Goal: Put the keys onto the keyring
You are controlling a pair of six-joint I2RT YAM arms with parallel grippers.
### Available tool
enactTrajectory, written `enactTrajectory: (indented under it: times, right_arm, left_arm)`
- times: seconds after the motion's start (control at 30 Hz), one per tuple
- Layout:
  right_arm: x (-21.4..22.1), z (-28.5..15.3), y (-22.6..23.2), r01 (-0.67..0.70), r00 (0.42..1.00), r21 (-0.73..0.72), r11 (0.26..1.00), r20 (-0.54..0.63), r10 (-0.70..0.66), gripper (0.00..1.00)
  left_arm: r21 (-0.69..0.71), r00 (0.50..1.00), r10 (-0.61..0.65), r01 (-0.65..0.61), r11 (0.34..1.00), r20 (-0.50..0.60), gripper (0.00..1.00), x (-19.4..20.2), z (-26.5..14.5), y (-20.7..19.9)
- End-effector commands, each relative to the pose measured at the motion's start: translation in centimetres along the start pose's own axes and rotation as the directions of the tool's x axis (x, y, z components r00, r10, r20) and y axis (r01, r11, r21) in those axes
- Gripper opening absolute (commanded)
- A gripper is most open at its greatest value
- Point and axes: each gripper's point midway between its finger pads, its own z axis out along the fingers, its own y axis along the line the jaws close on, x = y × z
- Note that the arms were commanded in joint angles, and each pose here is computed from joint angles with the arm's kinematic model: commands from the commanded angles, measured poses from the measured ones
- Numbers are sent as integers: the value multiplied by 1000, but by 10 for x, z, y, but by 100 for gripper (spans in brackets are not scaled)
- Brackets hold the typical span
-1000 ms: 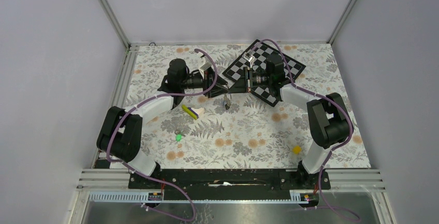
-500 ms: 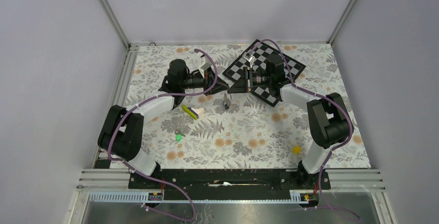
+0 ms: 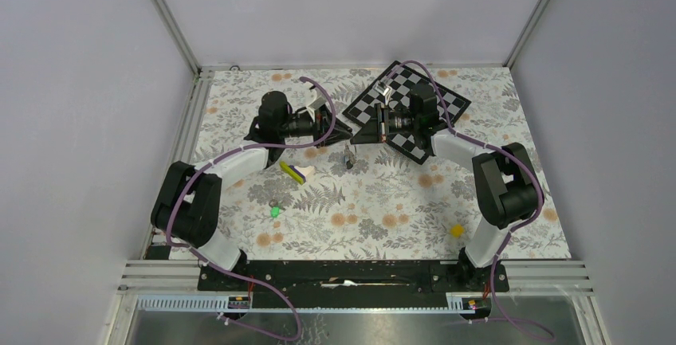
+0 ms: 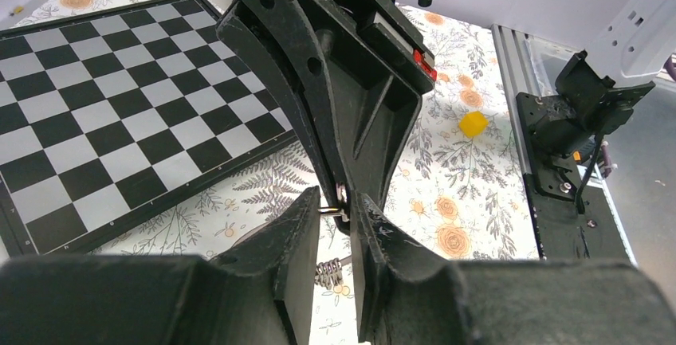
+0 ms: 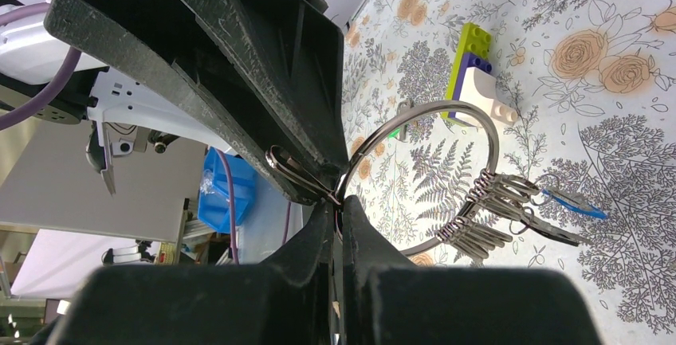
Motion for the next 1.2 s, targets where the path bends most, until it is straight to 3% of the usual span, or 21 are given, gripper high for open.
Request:
enactTrajectory:
  times: [0.0, 0.87, 1.17]
  right_arm:
    - [-11, 0, 7, 60, 998, -21, 998, 19, -59, 0]
    - [-10, -1, 5, 63, 998, -15, 998, 17, -63, 0]
    - [-10, -2, 5, 67, 998, -14, 998, 18, -66, 0]
  left_arm:
    - [14, 999, 53, -53, 999, -3, 25, -4, 0, -4]
    - [-8, 999, 35, -35, 999, -21, 21, -4, -1, -2]
    - [-35, 999, -1, -1, 999, -36, 14, -5, -2, 1]
